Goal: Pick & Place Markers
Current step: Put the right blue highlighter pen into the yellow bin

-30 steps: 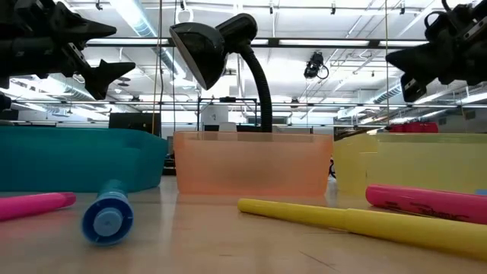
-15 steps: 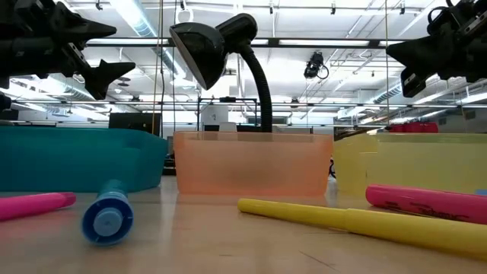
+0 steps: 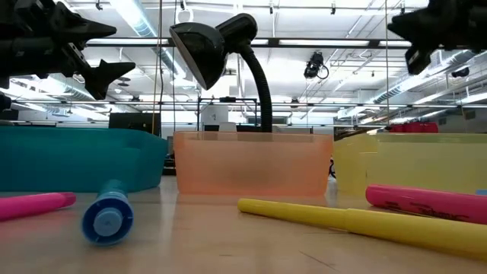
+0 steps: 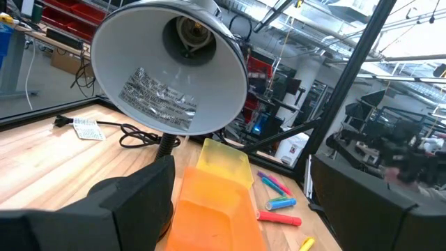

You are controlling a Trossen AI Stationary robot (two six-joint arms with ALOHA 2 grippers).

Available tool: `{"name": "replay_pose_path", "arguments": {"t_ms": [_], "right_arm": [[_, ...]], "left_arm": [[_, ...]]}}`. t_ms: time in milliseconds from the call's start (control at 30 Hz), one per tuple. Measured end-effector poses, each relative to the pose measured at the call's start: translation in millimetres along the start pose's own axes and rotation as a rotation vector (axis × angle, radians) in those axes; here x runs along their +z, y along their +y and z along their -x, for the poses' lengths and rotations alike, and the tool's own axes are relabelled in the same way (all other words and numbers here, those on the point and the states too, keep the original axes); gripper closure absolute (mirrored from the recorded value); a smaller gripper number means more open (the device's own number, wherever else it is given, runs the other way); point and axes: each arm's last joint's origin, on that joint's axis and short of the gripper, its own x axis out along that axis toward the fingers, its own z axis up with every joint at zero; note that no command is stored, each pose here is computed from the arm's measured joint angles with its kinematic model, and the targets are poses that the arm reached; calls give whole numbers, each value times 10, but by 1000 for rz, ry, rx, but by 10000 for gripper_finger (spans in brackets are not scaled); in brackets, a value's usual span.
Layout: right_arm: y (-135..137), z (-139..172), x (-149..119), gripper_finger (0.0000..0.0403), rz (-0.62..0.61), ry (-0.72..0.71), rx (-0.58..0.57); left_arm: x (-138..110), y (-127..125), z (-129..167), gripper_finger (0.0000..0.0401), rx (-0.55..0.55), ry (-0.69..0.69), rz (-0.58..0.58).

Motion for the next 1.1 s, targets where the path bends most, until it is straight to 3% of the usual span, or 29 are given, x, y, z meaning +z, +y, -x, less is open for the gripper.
{"name": "replay_pose_path", "arguments": {"t_ms": [233, 567, 800, 1100], "right_arm": [[160, 28, 630, 308, 63, 57, -118], [340, -146, 1231, 298, 110, 330, -229], [418, -308, 1415, 298, 99, 580, -253], [471, -477, 1458, 298, 64, 919, -251]], "left_arm": [[0, 0, 0, 59, 0, 0, 0], [-1, 0, 0, 59, 0, 0, 0], [0, 0, 0, 59, 0, 0, 0], [-1, 0, 0, 59, 0, 0, 0]]}}
